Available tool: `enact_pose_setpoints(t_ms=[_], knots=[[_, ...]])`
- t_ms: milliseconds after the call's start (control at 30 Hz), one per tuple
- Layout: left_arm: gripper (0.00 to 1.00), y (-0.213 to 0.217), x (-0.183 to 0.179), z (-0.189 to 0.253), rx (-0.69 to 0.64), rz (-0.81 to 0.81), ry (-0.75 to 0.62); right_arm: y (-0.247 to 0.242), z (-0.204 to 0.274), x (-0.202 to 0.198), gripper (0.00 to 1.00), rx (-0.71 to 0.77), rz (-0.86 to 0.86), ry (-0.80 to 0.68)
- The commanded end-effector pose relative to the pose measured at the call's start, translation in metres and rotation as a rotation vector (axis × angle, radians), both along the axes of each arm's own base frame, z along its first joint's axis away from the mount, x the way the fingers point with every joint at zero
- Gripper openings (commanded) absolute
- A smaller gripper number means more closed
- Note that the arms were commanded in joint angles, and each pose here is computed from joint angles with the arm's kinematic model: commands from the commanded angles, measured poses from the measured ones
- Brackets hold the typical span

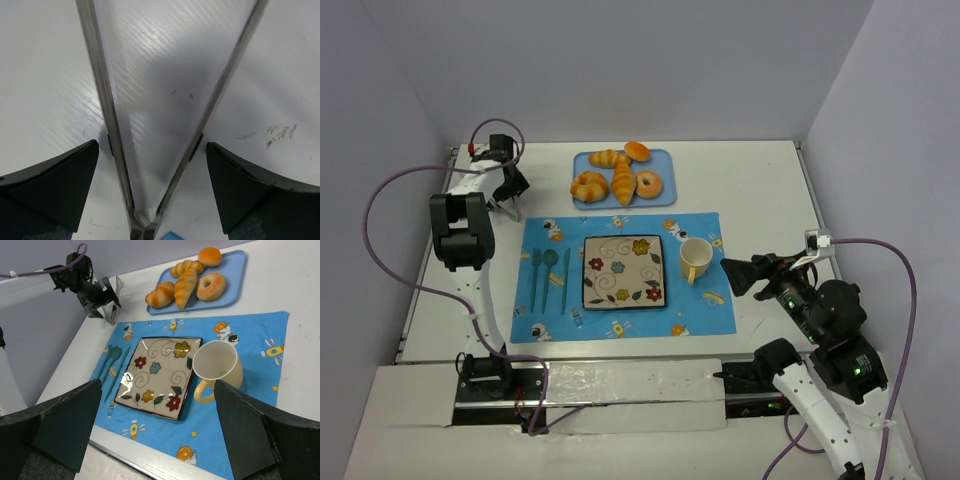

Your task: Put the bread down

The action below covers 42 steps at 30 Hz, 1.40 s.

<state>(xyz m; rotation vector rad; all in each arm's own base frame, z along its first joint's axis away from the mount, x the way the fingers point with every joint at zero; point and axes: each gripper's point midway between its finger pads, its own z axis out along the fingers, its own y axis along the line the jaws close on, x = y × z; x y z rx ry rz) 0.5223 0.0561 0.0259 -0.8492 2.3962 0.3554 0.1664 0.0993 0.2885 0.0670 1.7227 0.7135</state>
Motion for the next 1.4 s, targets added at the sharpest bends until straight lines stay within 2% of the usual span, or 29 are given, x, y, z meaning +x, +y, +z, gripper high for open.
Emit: enact_pose_setpoints(t_ms=[0,867,1100,1233,1367], knots=[[0.99,0.017,0.007,0.01,-0.001,0.023,-0.014,0.003,0.007,0.001,1.0,0.013,0.014,-0.039],[0.99,0.028,0.016,-0.03,-0.059,0.0,0.041,0.002,-0.001,0.005,1.0,0.002,0.002,-0.018],[0.88,0.029,0.014,-0.031,-0.063,-0.005,0.049,0.002,-0.002,0.004,1.0,0.004,0.002,-0.017],[0.78,0.029,0.012,-0.034,-0.068,-0.005,0.058,0.002,-0.002,0.003,1.0,0.004,0.002,-0.017],[0.64,0.026,0.01,-0.031,-0.08,-0.01,0.047,0.002,-0.001,0.003,1.0,0.006,0.005,-0.02]])
